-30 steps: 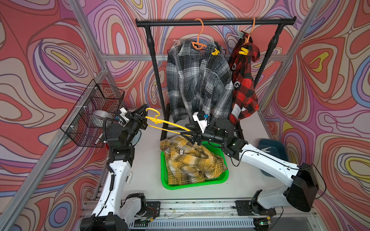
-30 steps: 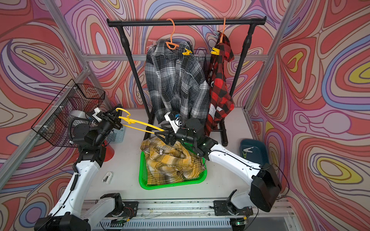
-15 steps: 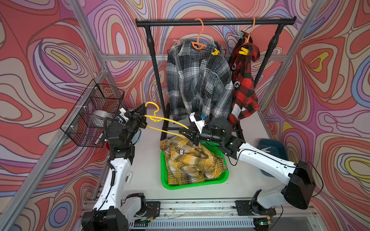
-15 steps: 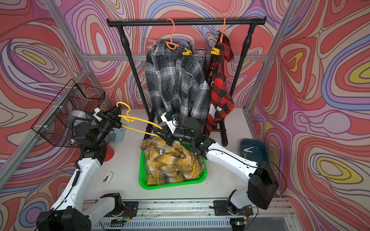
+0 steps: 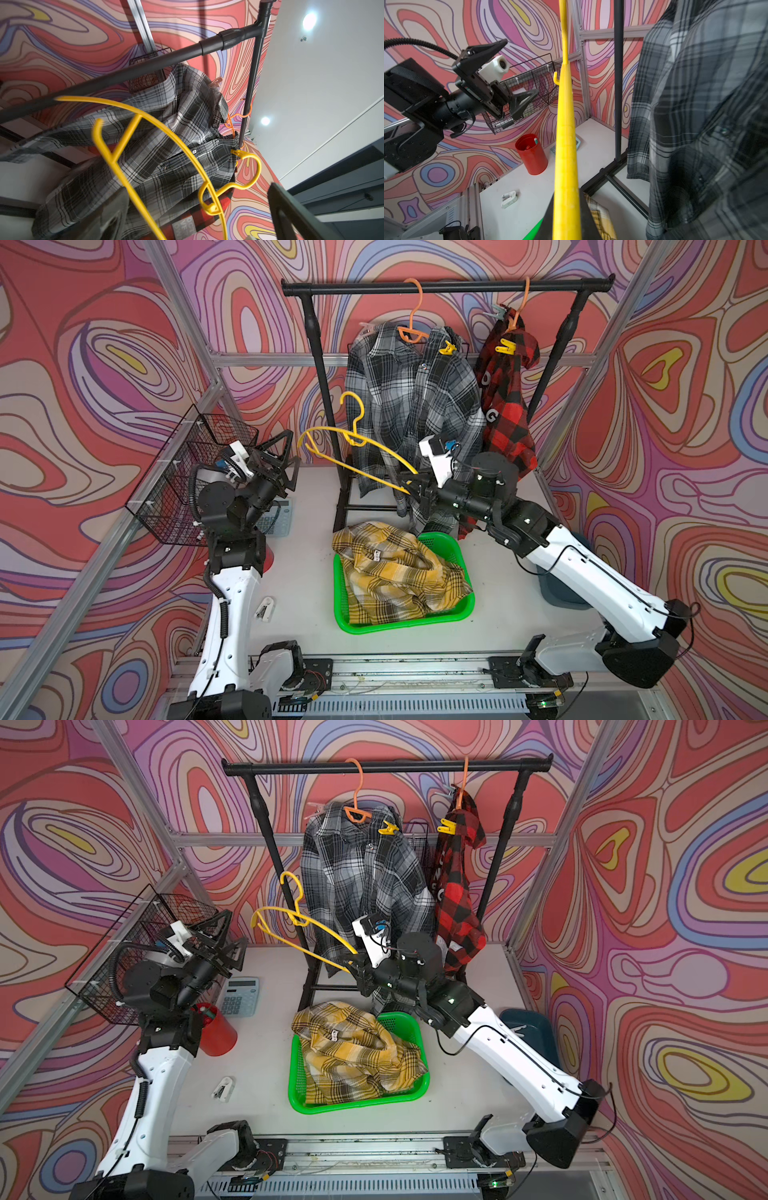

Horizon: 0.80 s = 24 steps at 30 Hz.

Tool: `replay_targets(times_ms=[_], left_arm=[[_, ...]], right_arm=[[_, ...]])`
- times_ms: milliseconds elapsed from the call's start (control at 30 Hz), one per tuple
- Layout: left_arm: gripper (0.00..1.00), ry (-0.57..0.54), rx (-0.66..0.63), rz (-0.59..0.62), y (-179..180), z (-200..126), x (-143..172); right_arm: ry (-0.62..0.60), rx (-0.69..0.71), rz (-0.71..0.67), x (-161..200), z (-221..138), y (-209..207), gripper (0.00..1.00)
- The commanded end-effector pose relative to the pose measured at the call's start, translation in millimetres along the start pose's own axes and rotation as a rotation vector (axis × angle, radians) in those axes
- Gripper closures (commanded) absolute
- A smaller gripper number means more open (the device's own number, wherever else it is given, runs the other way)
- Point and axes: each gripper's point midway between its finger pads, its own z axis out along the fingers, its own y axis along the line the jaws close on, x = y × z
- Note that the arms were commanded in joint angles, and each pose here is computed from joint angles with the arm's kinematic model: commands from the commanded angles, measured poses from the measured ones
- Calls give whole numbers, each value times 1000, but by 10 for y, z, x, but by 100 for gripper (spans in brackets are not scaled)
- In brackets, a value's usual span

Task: Remove the clothespins securing long-sleeve shirts to the hanger
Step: Place the hanger on the clothesline.

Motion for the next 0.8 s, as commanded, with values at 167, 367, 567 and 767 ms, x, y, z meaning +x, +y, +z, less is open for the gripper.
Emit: replay_targets(times_ms=[167,367,567,767], left_arm=[[0,-75,-182,405,-147,-221,-161],[0,-170,-351,637,-255,-533,-290],[0,-222,-379,693,-308,-660,-330],[0,-240,-382,703,-314,-687,-343]], right_arm=[[17,140,-35,-541,-288,-130,100],[4,244,-47,-789,-239,-295,100],[-15,297,-65,-971,-107,-395,100],[-99,329,-94,-1214,-10,-451,100]])
